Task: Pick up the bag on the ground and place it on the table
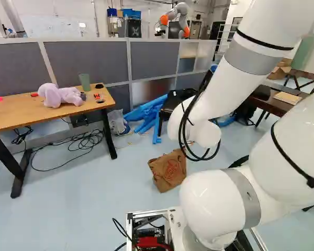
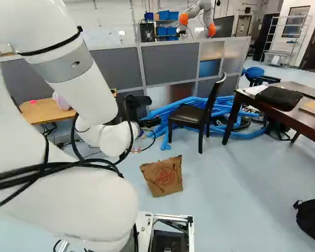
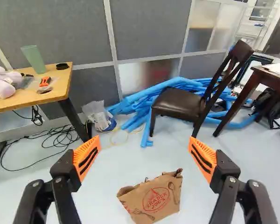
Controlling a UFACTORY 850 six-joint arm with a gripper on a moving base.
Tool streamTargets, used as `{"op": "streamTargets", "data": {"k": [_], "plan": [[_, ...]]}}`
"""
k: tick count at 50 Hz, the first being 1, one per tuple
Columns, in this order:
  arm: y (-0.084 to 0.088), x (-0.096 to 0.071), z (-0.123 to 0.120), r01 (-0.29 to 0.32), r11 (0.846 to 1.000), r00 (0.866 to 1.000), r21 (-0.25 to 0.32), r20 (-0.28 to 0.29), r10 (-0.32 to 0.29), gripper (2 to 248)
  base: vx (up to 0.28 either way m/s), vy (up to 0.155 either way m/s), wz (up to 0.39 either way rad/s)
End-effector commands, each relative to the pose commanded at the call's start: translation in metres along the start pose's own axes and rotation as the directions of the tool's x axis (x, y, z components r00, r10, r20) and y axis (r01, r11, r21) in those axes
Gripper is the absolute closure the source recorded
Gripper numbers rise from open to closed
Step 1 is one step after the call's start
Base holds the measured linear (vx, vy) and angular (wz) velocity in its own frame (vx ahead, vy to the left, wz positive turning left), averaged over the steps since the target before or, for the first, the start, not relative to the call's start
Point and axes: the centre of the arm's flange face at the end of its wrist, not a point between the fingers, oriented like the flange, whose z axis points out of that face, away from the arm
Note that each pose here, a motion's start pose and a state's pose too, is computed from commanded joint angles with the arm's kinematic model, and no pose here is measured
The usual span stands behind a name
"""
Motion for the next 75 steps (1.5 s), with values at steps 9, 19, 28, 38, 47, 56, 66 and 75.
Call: {"op": "streamTargets", "data": {"k": [9,19,28,38,47,56,66,75], "plan": [[0.0,0.004,0.013,0.0,1.0,1.0,0.0,0.021,0.0,3,0.0,0.0,0.0],[0.0,0.004,0.031,0.0,1.0,0.998,0.0,0.065,0.0,3,0.0,0.0,0.0],[0.0,0.001,0.051,0.0,1.0,0.994,0.0,0.111,0.0,3,0.0,0.0,0.0],[0.0,-0.003,0.073,0.0,1.0,0.987,0.0,0.158,0.0,3,0.0,0.0,0.0],[0.0,-0.007,0.093,0.0,1.0,0.98,0.0,0.197,0.0,3,0.0,0.0,0.0],[0.0,-0.012,0.113,0.0,1.0,0.972,0.001,0.234,0.0,3,0.0,0.0,0.0],[-0.001,-0.019,0.133,0.001,1.0,0.963,0.002,0.271,-0.001,3,0.0,0.0,0.0],[-0.001,-0.028,0.14,0.001,1.0,0.952,0.003,0.305,-0.002,3,0.0,0.0,0.0]]}}
